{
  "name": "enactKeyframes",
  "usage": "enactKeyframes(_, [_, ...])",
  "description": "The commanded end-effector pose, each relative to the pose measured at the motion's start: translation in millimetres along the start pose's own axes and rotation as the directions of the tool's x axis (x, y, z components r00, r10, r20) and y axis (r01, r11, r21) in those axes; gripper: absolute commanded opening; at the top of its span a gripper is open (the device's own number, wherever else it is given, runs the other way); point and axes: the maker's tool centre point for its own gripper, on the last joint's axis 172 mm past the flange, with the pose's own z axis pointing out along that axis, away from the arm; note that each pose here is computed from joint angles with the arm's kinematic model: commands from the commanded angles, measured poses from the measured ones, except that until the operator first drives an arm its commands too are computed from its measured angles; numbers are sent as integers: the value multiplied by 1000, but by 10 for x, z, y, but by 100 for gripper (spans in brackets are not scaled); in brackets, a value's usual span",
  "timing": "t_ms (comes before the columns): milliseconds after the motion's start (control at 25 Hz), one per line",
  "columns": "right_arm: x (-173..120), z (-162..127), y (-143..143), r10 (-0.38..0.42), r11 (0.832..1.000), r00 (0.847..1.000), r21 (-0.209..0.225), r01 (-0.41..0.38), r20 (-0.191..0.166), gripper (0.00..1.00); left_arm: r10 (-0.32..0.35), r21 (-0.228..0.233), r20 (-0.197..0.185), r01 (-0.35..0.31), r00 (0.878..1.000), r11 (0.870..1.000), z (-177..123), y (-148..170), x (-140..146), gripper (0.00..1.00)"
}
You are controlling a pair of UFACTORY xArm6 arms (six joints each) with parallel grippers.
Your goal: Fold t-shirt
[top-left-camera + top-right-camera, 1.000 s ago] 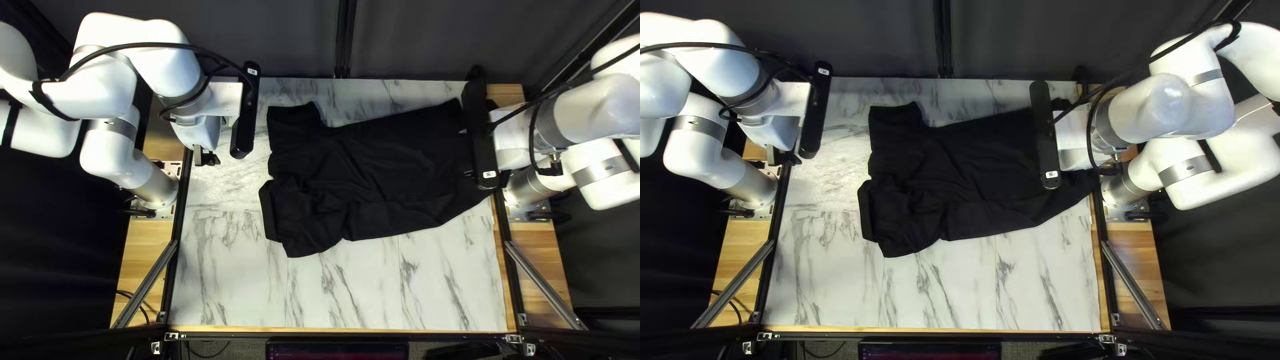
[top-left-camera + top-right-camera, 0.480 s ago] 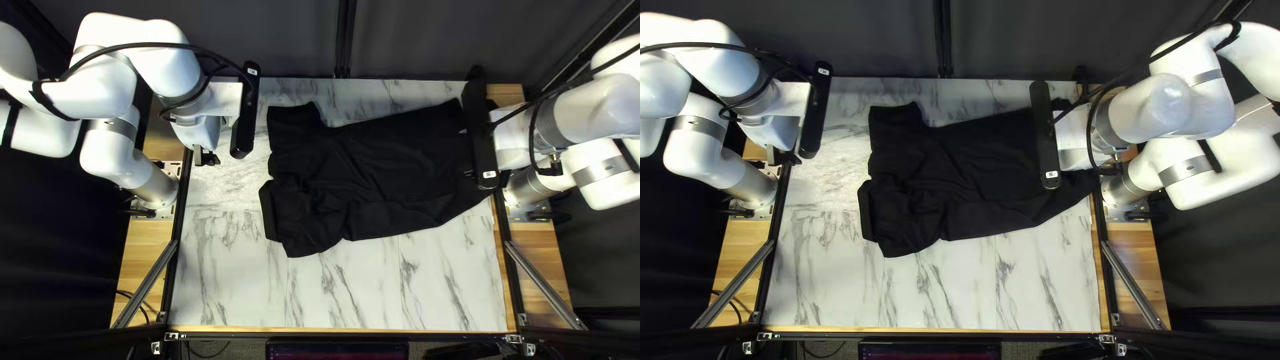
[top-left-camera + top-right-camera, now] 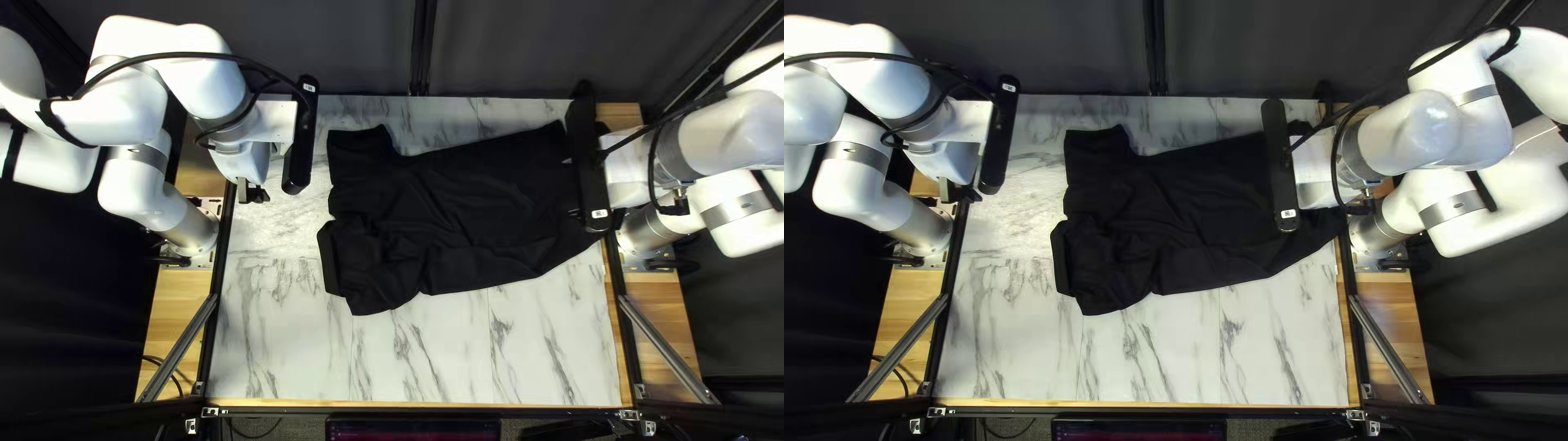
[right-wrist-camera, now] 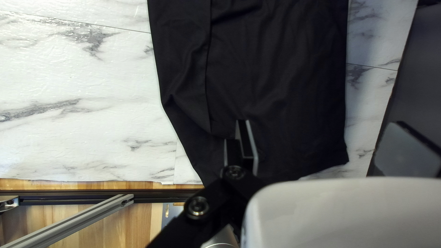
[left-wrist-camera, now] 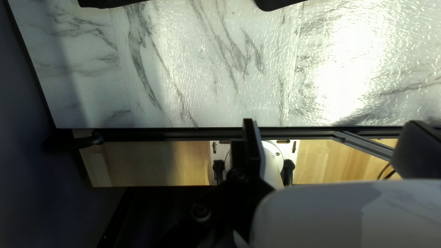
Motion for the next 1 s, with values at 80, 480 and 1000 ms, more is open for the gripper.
enactKeyframes(80, [0, 0, 0, 0, 1000, 1000, 0, 0, 0, 100, 1, -20, 6, -1, 1000, 1000, 259, 213, 155, 100])
enactKeyframes(480, [0, 0, 0, 0, 1000, 1000, 0, 0, 0, 100, -31, -74, 1, 31, 1000, 997, 1498, 781, 958, 100])
enactKeyframes(1000, [0, 0, 0, 0, 1000, 1000, 0, 0, 0, 100, 3, 97, 20, -5, 1000, 995, 1946, 1372, 1705, 100])
